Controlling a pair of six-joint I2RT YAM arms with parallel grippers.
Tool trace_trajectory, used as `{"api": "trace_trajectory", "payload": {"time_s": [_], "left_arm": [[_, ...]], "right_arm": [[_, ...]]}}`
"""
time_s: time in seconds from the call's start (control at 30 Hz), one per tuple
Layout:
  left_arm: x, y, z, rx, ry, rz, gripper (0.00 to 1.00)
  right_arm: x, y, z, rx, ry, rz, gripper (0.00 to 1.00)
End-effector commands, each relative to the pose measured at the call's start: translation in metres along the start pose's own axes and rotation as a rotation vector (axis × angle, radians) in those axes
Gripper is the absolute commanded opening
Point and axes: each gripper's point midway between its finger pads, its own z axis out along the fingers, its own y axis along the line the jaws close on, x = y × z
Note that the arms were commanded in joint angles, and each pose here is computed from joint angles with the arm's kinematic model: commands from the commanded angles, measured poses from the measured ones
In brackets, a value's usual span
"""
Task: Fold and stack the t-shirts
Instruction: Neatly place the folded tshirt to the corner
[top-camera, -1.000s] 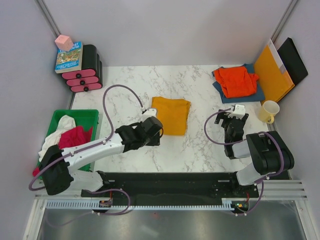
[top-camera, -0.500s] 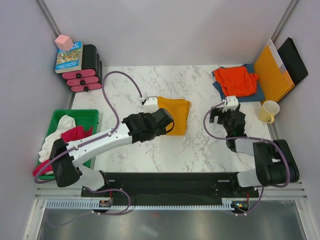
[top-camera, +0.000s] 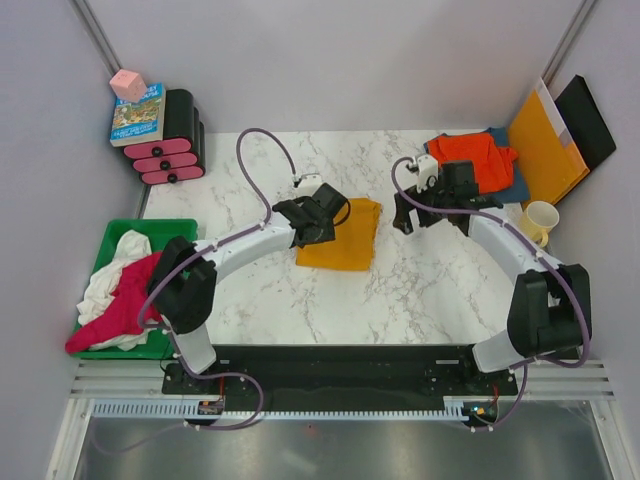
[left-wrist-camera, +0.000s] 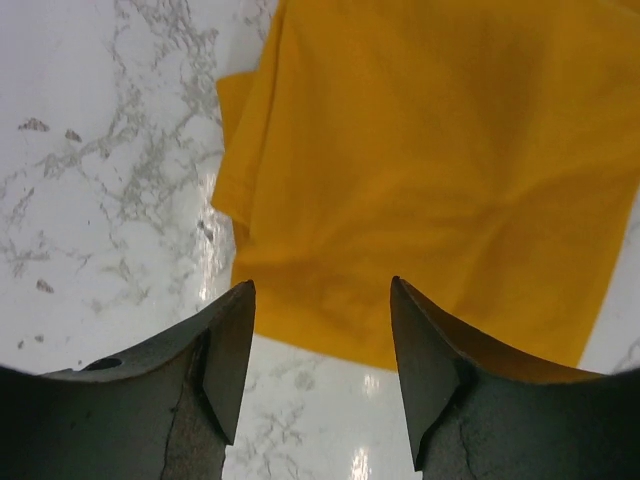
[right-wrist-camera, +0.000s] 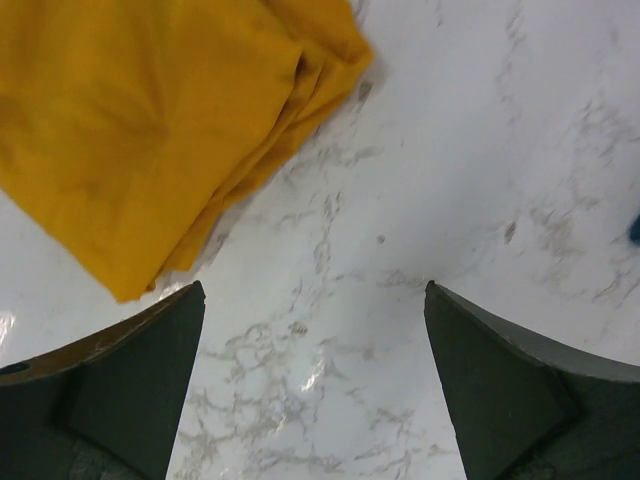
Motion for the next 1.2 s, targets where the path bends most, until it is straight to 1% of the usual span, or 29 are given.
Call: {"api": "trace_trajectory", "payload": {"time_s": [0.0,0.03,0.07,0.1,0.13,0.17,0.2,0.23,0.3,0.33,0.37,0.4,0.43,0.47,0.5,0.53,0.57,0.6,0.63,0.7,0.73,0.77,0.8,0.83,0.97,1.1,1.17], "left_arm": [[-0.021,-0.017,0.043,0.111,-0.004,-0.002,0.63],[-0.023,-0.014,0.052,0.110,0.004,0.015,0.62],[-0.028,-0.018,0.057,0.122,0.006,0.011,0.61],[-0.028,-0.018,0.064,0.141,0.030,0.007,0.61],[-0.024,-0.021,0.074,0.145,0.053,0.011,0.60],[-0.024,-0.023,0.077,0.157,0.061,0.013,0.59],[-0.022,-0.025,0.081,0.164,0.071,0.021,0.57],[-0.021,-0.028,0.084,0.169,0.076,0.022,0.56],[-0.016,-0.033,0.087,0.185,0.093,0.024,0.53],[-0.010,-0.032,0.091,0.181,0.108,0.026,0.51],[-0.007,-0.032,0.092,0.183,0.117,0.023,0.48],[-0.005,-0.033,0.094,0.181,0.123,0.016,0.46],[-0.001,-0.031,0.096,0.177,0.132,0.016,0.44],[0.004,-0.029,0.099,0.169,0.143,0.017,0.42],[0.007,-0.028,0.101,0.164,0.147,0.015,0.41],[0.011,-0.025,0.103,0.156,0.157,0.014,0.40],[0.014,-0.025,0.105,0.153,0.165,0.014,0.39],[0.017,-0.024,0.105,0.150,0.171,0.007,0.38],[0.021,-0.022,0.106,0.149,0.178,0.007,0.38],[0.026,-0.021,0.108,0.147,0.189,-0.002,0.38],[0.030,-0.019,0.109,0.144,0.198,-0.003,0.38],[0.032,-0.020,0.109,0.147,0.205,-0.006,0.38],[0.033,-0.020,0.109,0.147,0.208,-0.011,0.38],[0.036,-0.018,0.110,0.144,0.215,-0.010,0.38],[0.041,-0.015,0.109,0.141,0.222,-0.020,0.37],[0.045,-0.012,0.106,0.138,0.228,-0.023,0.37],[0.044,-0.011,0.105,0.137,0.225,-0.026,0.37]], "right_arm": [[0.031,0.009,-0.023,0.049,0.076,-0.033,0.98],[0.030,0.006,-0.025,0.066,0.062,-0.029,0.97],[0.032,0.006,-0.025,0.077,0.058,0.019,0.94],[0.039,0.000,-0.025,0.099,0.060,0.074,0.89],[0.038,-0.005,-0.024,0.116,0.043,0.113,0.68],[0.041,-0.003,-0.022,0.096,0.050,0.123,0.64],[0.050,0.001,-0.020,0.062,0.091,0.119,0.62],[0.053,0.005,-0.018,0.035,0.097,0.108,0.63],[0.049,0.011,-0.018,0.010,0.061,0.111,0.61],[0.046,0.014,-0.018,-0.005,0.044,0.111,0.45],[0.043,0.016,-0.017,-0.012,0.035,0.118,0.41],[0.040,0.021,-0.013,-0.023,0.037,0.114,0.30],[0.038,0.022,-0.011,-0.028,0.039,0.121,0.14],[0.036,0.023,-0.008,-0.037,0.041,0.128,0.15],[0.035,0.025,-0.002,-0.051,0.053,0.140,0.17],[0.035,0.026,0.000,-0.059,0.056,0.145,0.35],[0.032,0.028,0.003,-0.069,0.056,0.146,0.46],[0.033,0.033,0.008,-0.091,0.061,0.159,0.53],[0.033,0.035,0.010,-0.100,0.059,0.162,0.69],[0.034,0.040,0.017,-0.116,0.059,0.164,0.83],[0.035,0.043,0.020,-0.129,0.064,0.177,0.95],[0.041,0.047,0.026,-0.141,0.082,0.183,0.98],[0.040,0.047,0.030,-0.142,0.074,0.178,0.98],[0.042,0.050,0.033,-0.147,0.078,0.218,0.98],[0.045,0.057,0.044,-0.159,0.062,0.237,0.98],[0.043,0.062,0.055,-0.166,0.057,0.227,0.98],[0.045,0.062,0.067,-0.155,0.076,0.226,0.98]]}}
